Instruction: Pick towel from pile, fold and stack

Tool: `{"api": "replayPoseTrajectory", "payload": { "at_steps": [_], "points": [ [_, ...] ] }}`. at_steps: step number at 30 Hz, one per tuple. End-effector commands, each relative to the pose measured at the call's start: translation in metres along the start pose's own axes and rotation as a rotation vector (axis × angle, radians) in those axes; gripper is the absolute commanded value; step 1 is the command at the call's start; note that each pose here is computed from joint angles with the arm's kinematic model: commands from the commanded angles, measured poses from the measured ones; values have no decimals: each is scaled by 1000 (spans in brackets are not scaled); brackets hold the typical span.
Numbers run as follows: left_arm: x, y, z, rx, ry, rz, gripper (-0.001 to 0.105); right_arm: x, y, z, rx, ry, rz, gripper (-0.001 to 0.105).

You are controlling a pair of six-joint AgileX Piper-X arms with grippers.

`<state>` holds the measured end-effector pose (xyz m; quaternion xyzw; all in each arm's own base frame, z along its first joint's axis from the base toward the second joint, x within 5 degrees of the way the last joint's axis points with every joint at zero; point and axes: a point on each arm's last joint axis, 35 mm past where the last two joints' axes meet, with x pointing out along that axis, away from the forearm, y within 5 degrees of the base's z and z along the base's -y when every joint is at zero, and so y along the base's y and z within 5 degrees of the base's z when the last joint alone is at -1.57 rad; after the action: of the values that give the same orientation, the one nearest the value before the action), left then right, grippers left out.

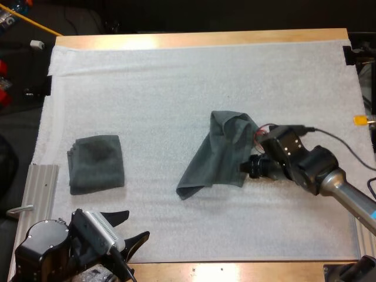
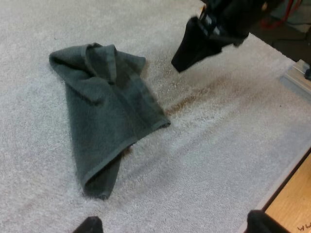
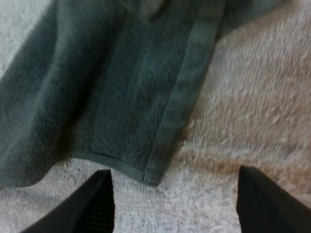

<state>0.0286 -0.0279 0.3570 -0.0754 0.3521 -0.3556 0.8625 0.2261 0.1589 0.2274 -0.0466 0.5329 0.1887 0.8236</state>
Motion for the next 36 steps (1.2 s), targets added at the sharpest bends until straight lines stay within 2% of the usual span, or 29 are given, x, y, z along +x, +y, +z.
{"api": "replayPoseTrajectory", "payload": {
  "at_steps": [1, 5, 10, 14, 22, 30, 33, 35, 36],
  "points": [
    [0, 0, 0, -9, 4, 0, 58, 4, 0, -1, 31, -12, 20, 54],
    [0, 0, 0, -9, 4, 0, 58, 31, -1, -11, 75, 50, 74, 54],
    [0, 0, 0, -9, 4, 0, 58, 54, -1, -13, 123, 94, 62, 54],
    [0, 0, 0, -9, 4, 0, 58, 74, 0, -15, 149, 137, 104, 53],
    [0, 0, 0, -10, 6, 1, 58, 91, 2, -13, 211, 137, 138, 53],
    [0, 0, 0, -10, 6, 1, 58, 108, 1, -19, 274, 195, 159, 25],
    [0, 0, 0, -10, 6, -1, 58, 107, 2, -19, 273, 193, 166, 8],
    [0, 0, 0, -10, 6, -1, 58, 103, 2, -17, 271, 182, 173, 0],
    [0, 0, 0, -10, 6, -1, 58, 99, 3, -15, 267, 169, 179, 0]
  ]
}}
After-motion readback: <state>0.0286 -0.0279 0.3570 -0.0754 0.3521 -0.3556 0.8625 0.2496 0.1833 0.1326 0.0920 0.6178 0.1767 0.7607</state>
